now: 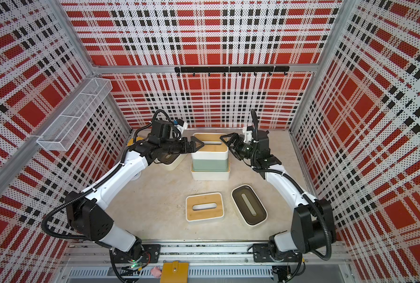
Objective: Stack the tissue boxes
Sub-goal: Adjust the tissue box on the tissue box.
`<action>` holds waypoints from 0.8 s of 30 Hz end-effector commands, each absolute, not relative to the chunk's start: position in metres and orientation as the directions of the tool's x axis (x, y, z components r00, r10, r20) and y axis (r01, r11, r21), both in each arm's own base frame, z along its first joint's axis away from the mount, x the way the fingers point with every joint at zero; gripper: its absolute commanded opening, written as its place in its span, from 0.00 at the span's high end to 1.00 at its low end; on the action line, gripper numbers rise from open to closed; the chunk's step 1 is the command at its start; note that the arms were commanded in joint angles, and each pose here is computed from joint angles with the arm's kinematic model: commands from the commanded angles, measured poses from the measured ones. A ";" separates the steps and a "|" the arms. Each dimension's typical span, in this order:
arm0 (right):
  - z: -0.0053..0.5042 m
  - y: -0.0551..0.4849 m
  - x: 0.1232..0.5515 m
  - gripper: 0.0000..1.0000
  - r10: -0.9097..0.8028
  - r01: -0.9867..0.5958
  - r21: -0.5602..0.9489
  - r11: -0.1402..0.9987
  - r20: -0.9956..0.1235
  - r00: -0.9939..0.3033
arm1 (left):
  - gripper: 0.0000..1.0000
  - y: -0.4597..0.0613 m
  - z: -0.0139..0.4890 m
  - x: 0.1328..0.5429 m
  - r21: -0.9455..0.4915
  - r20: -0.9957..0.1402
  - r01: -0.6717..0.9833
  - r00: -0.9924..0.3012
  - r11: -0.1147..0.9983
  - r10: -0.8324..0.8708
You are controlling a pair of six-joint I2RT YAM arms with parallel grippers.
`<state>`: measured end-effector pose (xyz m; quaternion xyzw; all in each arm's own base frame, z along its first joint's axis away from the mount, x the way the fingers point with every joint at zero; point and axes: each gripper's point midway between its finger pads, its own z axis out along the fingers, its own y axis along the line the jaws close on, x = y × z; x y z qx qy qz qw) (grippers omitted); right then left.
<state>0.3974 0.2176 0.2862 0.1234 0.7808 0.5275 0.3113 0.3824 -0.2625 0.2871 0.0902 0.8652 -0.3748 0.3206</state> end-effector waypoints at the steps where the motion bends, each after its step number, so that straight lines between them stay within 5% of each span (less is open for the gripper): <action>1: 0.304 0.227 0.398 0.00 0.489 -0.209 0.889 0.407 -0.405 -0.773 | 0.01 -0.273 0.305 0.369 -0.618 -0.639 0.451 -0.765 0.644 -0.078; 13: 0.318 0.211 0.402 0.00 0.494 -0.224 0.872 0.435 -0.439 -0.751 | 0.01 -0.218 0.328 0.377 -0.630 -0.661 0.390 -0.724 0.672 -0.198; 24: 0.322 0.181 0.363 0.00 0.482 -0.243 0.825 0.510 -0.509 -0.714 | 0.01 -0.183 0.309 0.311 -0.444 -0.778 0.456 -0.624 0.771 -0.079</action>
